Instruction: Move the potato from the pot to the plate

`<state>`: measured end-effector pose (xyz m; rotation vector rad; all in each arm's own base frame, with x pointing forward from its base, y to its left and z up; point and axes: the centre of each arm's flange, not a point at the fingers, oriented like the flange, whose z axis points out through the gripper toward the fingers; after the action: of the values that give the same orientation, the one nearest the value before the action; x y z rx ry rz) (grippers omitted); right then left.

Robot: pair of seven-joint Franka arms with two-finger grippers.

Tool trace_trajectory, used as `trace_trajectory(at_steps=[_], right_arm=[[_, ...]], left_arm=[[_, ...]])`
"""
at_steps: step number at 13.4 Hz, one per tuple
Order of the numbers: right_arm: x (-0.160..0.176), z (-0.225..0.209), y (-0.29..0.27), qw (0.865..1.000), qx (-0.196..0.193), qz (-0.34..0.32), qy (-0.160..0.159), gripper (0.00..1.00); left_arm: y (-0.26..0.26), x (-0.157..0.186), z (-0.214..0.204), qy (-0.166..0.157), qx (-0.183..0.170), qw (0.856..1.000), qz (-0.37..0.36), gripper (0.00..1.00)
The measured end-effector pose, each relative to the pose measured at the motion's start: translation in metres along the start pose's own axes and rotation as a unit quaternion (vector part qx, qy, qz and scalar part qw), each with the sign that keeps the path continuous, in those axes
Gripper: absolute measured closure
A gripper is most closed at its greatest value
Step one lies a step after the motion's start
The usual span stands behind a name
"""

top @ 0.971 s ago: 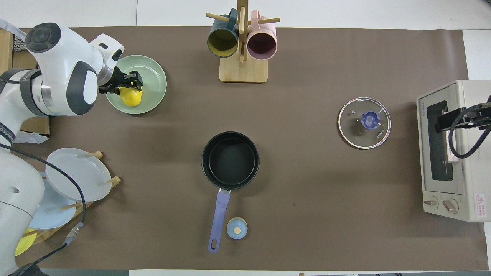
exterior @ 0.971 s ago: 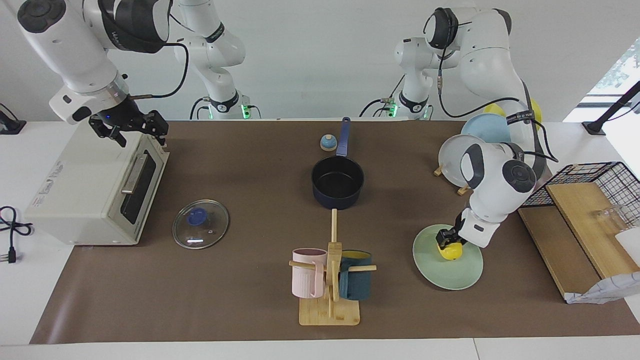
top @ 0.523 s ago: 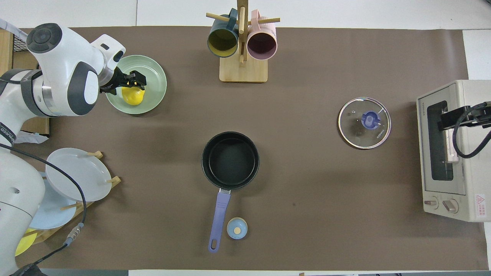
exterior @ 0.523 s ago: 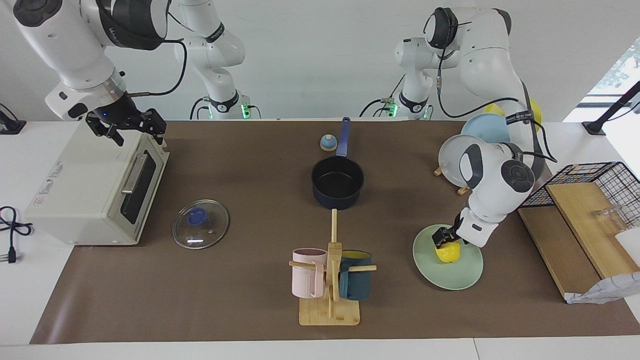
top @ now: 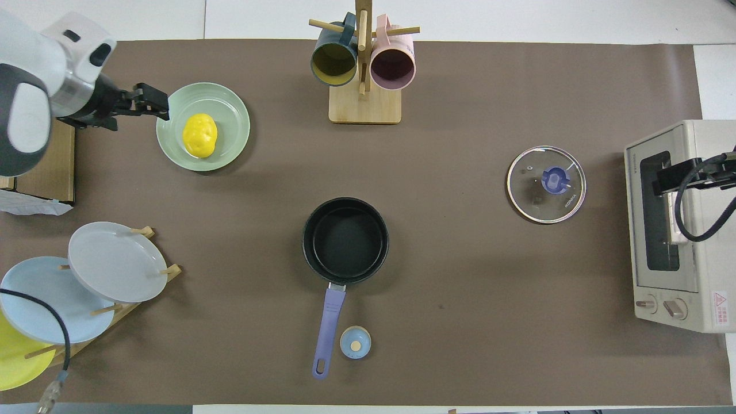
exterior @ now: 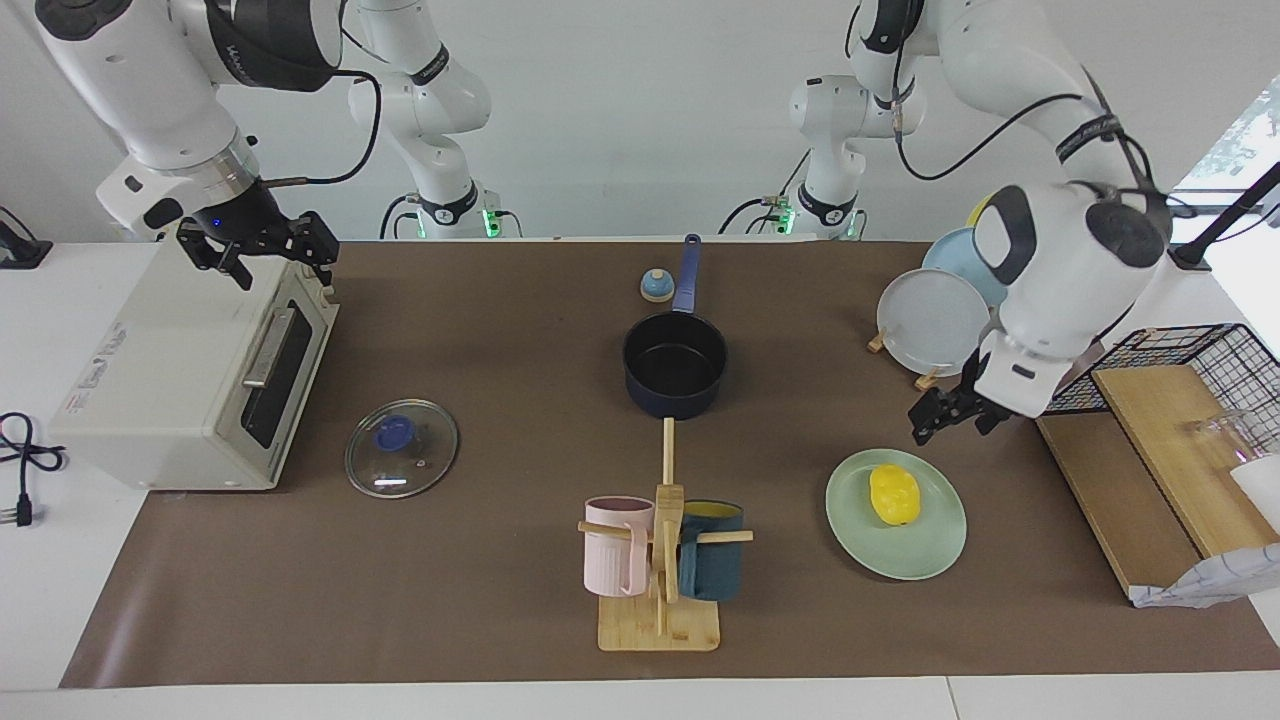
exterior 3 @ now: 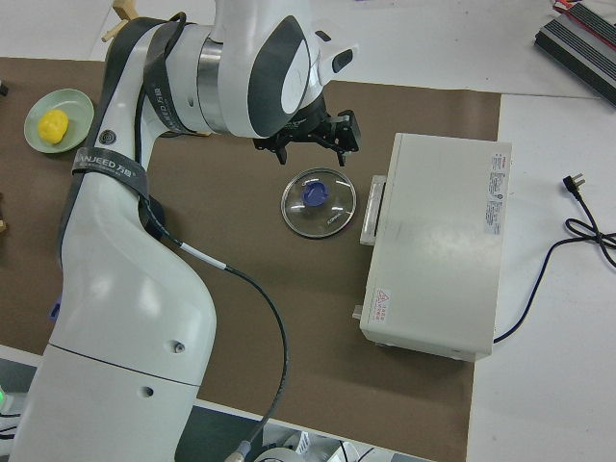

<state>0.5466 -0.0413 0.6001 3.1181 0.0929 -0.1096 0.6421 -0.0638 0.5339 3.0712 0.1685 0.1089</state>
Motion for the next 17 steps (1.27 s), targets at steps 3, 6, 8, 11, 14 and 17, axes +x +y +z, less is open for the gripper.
trace_trajectory(at_steps=[3, 6, 8, 11, 14, 17], right_arm=[[0.0, 0.0, -0.002, 1.0, 0.0, -0.001, 0.0, 0.0], [0.0, 0.0, -0.001, 1.0, 0.0, -0.001, 0.0, 0.0], [0.0, 0.0, -0.001, 1.0, 0.0, -0.001, 0.0, 0.0], [0.0, 0.0, -0.001, 1.0, 0.0, -0.001, 0.0, 0.0], [0.0, 0.0, -0.001, 1.0, 0.0, -0.001, 0.0, 0.0], [0.0, 0.0, -0.001, 1.0, 0.0, -0.001, 0.0, 0.0]], left_arm=[[-0.029, -0.049, -0.09, -0.012, 0.001, 1.0, 0.008, 0.0], [-0.033, -0.094, -0.131, -0.038, 0.003, 0.999, 0.027, 0.0], [-0.03, -0.106, -0.127, -0.047, 0.004, 0.998, 0.033, 0.0], [-0.026, -0.11, -0.107, -0.069, 0.007, 0.997, 0.041, 0.0], [-0.022, -0.107, -0.103, -0.074, 0.007, 0.996, 0.044, 0.0], [-0.022, -0.1, -0.126, -0.052, 0.015, 0.997, 0.046, 0.0]])
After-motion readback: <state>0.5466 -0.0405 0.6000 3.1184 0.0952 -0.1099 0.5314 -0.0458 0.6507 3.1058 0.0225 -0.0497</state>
